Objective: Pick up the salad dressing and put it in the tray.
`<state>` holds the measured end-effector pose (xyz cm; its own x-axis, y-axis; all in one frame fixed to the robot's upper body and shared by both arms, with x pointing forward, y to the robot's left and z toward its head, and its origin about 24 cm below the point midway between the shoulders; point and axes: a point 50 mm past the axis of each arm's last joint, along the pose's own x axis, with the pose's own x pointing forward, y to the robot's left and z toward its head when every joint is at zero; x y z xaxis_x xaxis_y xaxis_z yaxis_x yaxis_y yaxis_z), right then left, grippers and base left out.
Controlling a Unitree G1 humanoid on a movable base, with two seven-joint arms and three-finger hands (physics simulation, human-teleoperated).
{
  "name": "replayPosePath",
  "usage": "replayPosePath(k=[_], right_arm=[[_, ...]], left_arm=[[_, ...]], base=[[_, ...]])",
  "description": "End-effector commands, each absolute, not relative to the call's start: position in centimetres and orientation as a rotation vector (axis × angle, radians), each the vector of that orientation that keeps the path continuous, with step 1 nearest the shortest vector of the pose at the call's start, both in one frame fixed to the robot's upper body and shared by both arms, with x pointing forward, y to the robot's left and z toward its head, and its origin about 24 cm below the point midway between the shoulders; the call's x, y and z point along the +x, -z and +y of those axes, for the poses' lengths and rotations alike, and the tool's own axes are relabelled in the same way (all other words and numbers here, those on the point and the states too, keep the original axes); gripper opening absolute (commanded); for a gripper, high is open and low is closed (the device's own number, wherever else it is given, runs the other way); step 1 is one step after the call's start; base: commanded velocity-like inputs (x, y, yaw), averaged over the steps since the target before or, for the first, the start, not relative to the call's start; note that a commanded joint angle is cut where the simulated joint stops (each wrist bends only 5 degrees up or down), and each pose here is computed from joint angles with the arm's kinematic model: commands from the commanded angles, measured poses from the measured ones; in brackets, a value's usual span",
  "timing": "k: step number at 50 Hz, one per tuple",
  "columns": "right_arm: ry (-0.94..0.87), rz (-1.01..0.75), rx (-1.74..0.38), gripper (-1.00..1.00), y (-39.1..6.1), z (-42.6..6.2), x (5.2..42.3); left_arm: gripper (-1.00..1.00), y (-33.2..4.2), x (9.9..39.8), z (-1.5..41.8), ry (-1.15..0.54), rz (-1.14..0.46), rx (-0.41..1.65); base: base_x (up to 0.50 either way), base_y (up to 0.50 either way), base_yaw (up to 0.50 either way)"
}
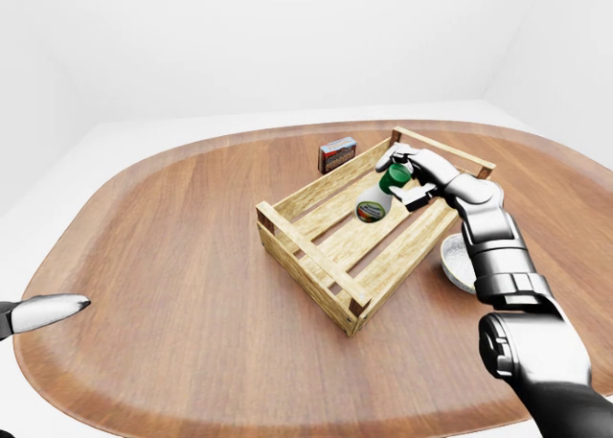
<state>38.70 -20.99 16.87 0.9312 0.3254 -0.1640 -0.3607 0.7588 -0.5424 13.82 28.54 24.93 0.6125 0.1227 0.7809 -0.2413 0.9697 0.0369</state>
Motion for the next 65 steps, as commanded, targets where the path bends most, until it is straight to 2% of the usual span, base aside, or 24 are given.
replayPosePath(k=[1,9,19,29,65], right_arm=[[-0.308,0.257,-0.478,-1.00,-13.8,-23.0,39.7],[-0.279,0.374,-0.440,-1.00,-11.8,-23.0,39.8],[-0.292,0.434,-0.478,-1.00,-10.5,-22.2,39.7],[-0.256,0.455,-0.548,-1.00,-9.8,-22.0,39.6],[-0.133,0.425,-0.552,-1.00,-8.7,-23.6,39.0]], left_arm=[[1.00,-24.9,13.8,28.5,-0.210,-0.887,0.144],[1.00,-24.8,13.8,28.6,-0.212,-0.884,0.143],[1.00,-24.8,13.8,28.6,-0.212,-0.881,0.141],[1.00,-24.7,13.9,28.5,-0.207,-0.876,0.144],[1.00,-24.7,14.0,28.4,-0.204,-0.875,0.148]], base=[[0.00,0.00,0.00],[0.00,0.00,0.00],[0.00,0.00,0.00],[0.00,0.00,0.00],[0.00,0.00,0.00]])
